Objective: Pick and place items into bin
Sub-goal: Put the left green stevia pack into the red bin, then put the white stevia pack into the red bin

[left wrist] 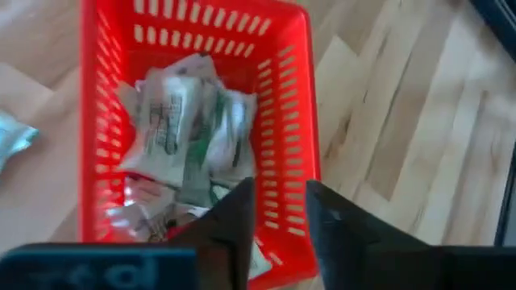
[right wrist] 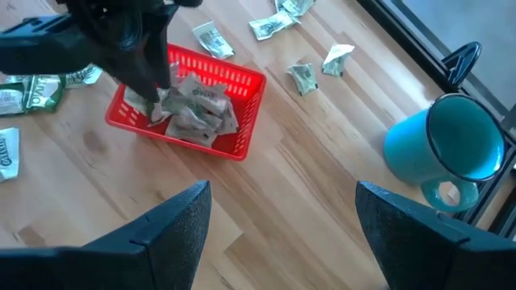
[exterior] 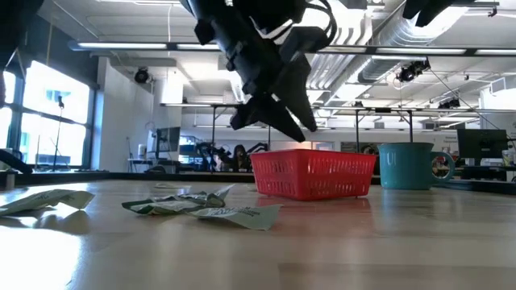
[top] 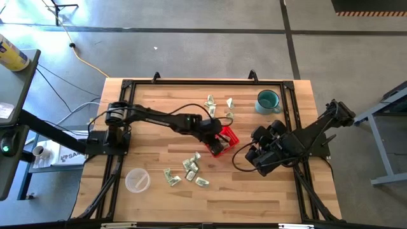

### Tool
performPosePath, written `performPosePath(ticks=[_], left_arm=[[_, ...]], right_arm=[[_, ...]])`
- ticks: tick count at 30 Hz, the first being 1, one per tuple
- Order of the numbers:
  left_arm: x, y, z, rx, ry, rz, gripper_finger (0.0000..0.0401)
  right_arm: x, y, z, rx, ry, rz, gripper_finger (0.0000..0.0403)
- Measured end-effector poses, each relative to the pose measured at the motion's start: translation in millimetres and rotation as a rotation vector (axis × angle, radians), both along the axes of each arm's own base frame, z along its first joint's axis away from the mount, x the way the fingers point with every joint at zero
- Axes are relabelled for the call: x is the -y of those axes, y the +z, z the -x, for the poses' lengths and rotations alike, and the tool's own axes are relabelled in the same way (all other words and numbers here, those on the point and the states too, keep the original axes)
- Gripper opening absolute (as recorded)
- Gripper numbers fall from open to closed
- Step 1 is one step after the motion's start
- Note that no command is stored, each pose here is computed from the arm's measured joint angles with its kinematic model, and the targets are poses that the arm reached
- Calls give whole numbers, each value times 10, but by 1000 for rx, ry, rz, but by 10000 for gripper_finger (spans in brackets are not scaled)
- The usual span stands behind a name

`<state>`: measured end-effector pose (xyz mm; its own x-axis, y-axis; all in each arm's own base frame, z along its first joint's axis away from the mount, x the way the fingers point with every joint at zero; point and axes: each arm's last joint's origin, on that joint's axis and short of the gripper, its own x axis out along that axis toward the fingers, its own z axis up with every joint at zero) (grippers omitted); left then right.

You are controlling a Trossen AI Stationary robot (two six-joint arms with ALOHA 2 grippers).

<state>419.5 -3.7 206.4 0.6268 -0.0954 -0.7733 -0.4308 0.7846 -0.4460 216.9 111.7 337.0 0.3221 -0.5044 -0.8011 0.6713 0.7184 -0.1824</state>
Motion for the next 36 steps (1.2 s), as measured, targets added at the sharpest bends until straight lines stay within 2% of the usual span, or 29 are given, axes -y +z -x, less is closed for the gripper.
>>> performPosePath(ticks=[4, 7, 15, 21, 26, 36], left_arm=[[13, 1, -40, 35, 40, 8, 193], [8, -9, -29, 20, 37, -18, 200], [88, -88, 80, -114, -3, -58, 172], [175, -105, 112, -145, -61, -84, 154], [222, -122, 139, -172, -94, -99, 149], [227, -376, 62, -213, -111, -81, 149]], right_arm=[[4, 0, -2, -2, 5, 10, 298], [5, 1, -2, 0, 5, 14, 298], [7, 3, -5, 5, 7, 26, 298], [22, 5, -13, 14, 1, 39, 298], [30, 8, -19, 22, -2, 50, 298], [24, 8, -30, 34, -2, 45, 298]])
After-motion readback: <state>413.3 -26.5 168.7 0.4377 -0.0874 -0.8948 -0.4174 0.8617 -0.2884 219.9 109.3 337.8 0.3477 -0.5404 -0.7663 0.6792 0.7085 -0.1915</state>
